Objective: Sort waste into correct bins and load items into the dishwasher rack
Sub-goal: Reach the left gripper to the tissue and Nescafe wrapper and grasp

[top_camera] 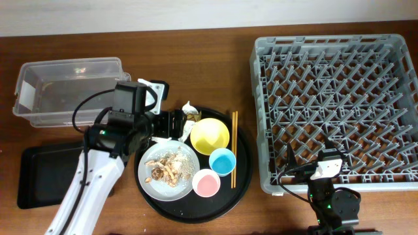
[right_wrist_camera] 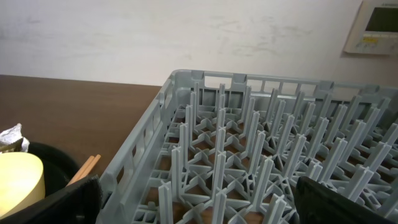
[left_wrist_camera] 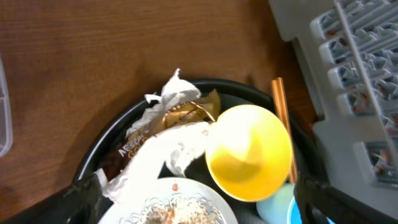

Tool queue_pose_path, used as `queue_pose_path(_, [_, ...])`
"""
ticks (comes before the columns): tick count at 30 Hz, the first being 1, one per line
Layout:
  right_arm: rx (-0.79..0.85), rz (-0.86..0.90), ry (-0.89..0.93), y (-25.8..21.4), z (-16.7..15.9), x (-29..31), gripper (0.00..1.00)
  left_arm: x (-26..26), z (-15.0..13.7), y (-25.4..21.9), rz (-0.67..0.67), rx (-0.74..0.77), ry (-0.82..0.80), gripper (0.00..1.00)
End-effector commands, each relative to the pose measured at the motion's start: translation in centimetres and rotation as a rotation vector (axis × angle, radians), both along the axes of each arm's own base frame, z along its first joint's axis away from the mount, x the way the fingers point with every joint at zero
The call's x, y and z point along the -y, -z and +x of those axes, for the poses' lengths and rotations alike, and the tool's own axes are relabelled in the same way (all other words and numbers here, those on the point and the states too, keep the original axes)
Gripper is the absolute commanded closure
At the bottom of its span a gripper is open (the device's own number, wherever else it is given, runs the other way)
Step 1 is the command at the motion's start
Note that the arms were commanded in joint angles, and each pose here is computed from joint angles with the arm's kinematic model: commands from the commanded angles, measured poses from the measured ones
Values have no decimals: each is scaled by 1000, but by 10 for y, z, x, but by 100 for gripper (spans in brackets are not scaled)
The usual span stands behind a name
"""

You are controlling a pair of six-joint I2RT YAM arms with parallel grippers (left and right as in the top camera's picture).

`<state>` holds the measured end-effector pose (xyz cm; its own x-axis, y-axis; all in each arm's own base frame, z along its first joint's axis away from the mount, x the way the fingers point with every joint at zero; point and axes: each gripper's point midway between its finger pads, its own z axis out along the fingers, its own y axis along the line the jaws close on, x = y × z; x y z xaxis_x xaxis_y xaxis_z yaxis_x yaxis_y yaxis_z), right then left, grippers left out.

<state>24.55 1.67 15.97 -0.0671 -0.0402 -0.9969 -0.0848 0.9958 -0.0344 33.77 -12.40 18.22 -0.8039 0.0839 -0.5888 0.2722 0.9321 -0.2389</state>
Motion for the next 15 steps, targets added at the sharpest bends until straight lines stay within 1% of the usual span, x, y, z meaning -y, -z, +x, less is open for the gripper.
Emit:
queue_pose_path(1, [-2,-3,0,3,0,0,1,-12,15,30,92,-58,-61,21])
queue_pose_path(2, [-2,-3,0,3,0,0,1,-17,16,41,126,-84,-79,25])
queue_pose_path(4, [-2,-3,0,3,0,0,1,-27,19,60,171,-137,-138,38])
queue_pose_path(5, [-2,-3,0,3,0,0,1,-27,20,69,179,-157,-140,39])
queue_pose_path(9, [-2,-3,0,3,0,0,1,-28,19,102,214,-244,-136,40])
queue_pose_path(11, [-2,-3,0,3,0,0,2,-33,19,111,243,-261,-147,40])
queue_pose_path(15, [-2,-3,0,3,0,0,1,-33,13,132,260,-327,-139,40])
